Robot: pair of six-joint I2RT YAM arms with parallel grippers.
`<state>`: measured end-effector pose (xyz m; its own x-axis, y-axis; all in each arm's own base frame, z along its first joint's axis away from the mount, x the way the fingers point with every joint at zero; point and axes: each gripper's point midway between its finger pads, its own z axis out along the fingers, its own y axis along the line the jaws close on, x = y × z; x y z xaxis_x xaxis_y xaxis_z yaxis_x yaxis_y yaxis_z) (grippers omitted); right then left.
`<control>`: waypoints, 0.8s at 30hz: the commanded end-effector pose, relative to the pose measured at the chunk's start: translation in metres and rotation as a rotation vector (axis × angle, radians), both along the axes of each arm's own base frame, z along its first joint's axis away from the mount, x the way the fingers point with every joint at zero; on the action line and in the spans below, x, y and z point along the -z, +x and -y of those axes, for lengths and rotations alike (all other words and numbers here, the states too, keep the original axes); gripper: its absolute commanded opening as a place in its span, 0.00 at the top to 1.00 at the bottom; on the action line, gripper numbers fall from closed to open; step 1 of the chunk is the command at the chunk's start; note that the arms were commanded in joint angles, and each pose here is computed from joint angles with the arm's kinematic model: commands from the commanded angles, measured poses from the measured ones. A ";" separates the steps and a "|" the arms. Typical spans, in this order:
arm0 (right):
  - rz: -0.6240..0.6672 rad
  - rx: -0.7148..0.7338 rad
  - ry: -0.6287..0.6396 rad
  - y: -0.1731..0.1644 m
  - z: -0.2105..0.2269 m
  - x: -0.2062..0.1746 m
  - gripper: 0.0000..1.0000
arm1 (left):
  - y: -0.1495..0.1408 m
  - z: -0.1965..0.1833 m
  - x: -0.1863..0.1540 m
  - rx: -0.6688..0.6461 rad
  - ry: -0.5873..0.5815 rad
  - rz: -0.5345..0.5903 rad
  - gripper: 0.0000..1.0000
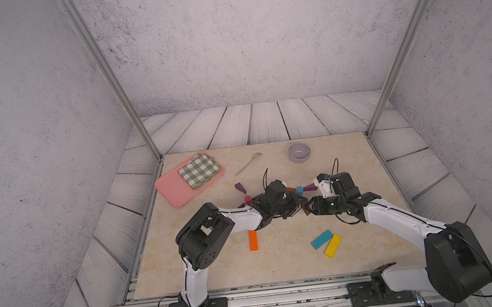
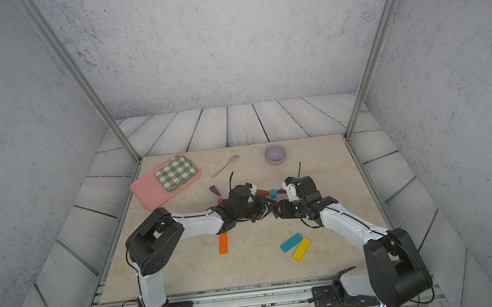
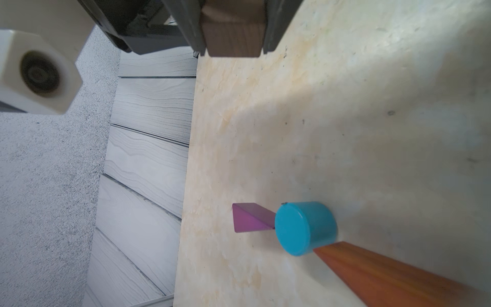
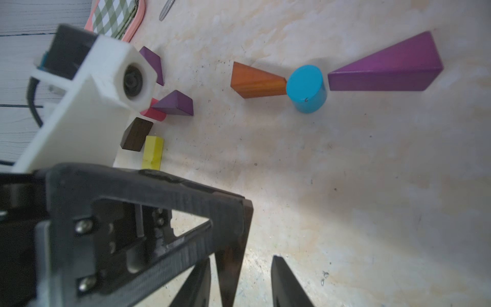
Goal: Assemble a small pinwheel with building blocks
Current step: Assemble the building block at the center of the board.
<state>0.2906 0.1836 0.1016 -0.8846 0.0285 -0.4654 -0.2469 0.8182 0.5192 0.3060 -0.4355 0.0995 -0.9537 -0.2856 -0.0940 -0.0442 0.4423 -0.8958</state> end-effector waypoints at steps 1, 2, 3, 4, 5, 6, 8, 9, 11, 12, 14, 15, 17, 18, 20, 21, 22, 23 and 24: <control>0.011 -0.028 -0.024 0.005 -0.009 0.001 0.65 | -0.001 0.005 -0.020 0.020 -0.051 0.024 0.88; 0.006 -0.034 -0.030 0.005 -0.011 0.002 0.66 | -0.001 0.006 -0.021 0.020 -0.055 0.023 0.88; 0.003 -0.038 -0.035 0.005 -0.013 0.002 0.69 | -0.001 0.006 -0.021 0.019 -0.057 0.021 0.88; 0.000 -0.043 -0.037 0.005 -0.015 0.003 0.70 | 0.000 0.006 -0.023 0.020 -0.065 0.023 0.87; -0.001 -0.042 -0.039 0.006 -0.015 0.003 0.72 | -0.001 0.007 -0.023 0.024 -0.070 0.024 0.87; 0.006 -0.038 -0.042 0.008 -0.015 0.002 0.76 | -0.002 0.007 -0.023 0.029 -0.069 0.020 0.87; 0.011 -0.027 -0.058 0.009 -0.013 0.003 0.80 | -0.002 0.007 -0.023 0.033 -0.077 0.016 0.85; 0.013 -0.020 -0.066 0.011 -0.012 0.002 0.83 | -0.003 0.007 -0.022 0.035 -0.078 0.013 0.85; 0.013 -0.006 -0.074 0.013 -0.010 0.003 0.86 | -0.004 0.007 -0.023 0.041 -0.081 0.014 0.85; 0.013 0.001 -0.075 0.014 -0.010 0.002 0.88 | -0.004 0.007 -0.024 0.045 -0.083 0.014 0.84; 0.009 0.009 -0.074 0.015 -0.010 0.001 0.92 | -0.004 0.006 -0.026 0.045 -0.088 0.020 0.79; 0.005 0.012 -0.074 0.015 -0.010 0.001 0.95 | -0.002 0.004 -0.029 0.042 -0.095 0.026 0.69; 0.003 0.029 -0.087 0.017 -0.007 -0.001 0.98 | 0.003 -0.003 -0.036 0.021 -0.115 0.044 0.54; 0.006 0.035 -0.098 0.019 -0.006 -0.003 1.00 | 0.008 -0.012 -0.043 0.001 -0.127 0.057 0.43; 0.017 0.052 -0.126 0.022 -0.001 -0.010 1.00 | 0.019 -0.034 -0.057 -0.050 -0.140 0.086 0.05; 0.031 0.062 -0.143 0.026 0.002 -0.014 1.00 | 0.025 -0.050 -0.064 -0.089 -0.129 0.101 0.04; 0.044 0.073 -0.160 0.030 0.004 -0.019 1.00 | 0.029 -0.068 -0.072 -0.126 -0.106 0.123 0.04; 0.055 0.077 -0.176 0.035 0.005 -0.022 1.00 | 0.030 -0.083 -0.077 -0.153 -0.078 0.146 0.04; 0.066 0.082 -0.195 0.041 0.006 -0.025 1.00 | 0.033 -0.102 -0.085 -0.187 -0.042 0.173 0.04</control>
<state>0.3188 0.1862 0.1239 -0.8601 0.0154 -0.5099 -0.2260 0.8846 0.4079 0.3249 -0.3692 0.1491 -0.9102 -0.3942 -0.1274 -0.0338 0.3772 -0.9255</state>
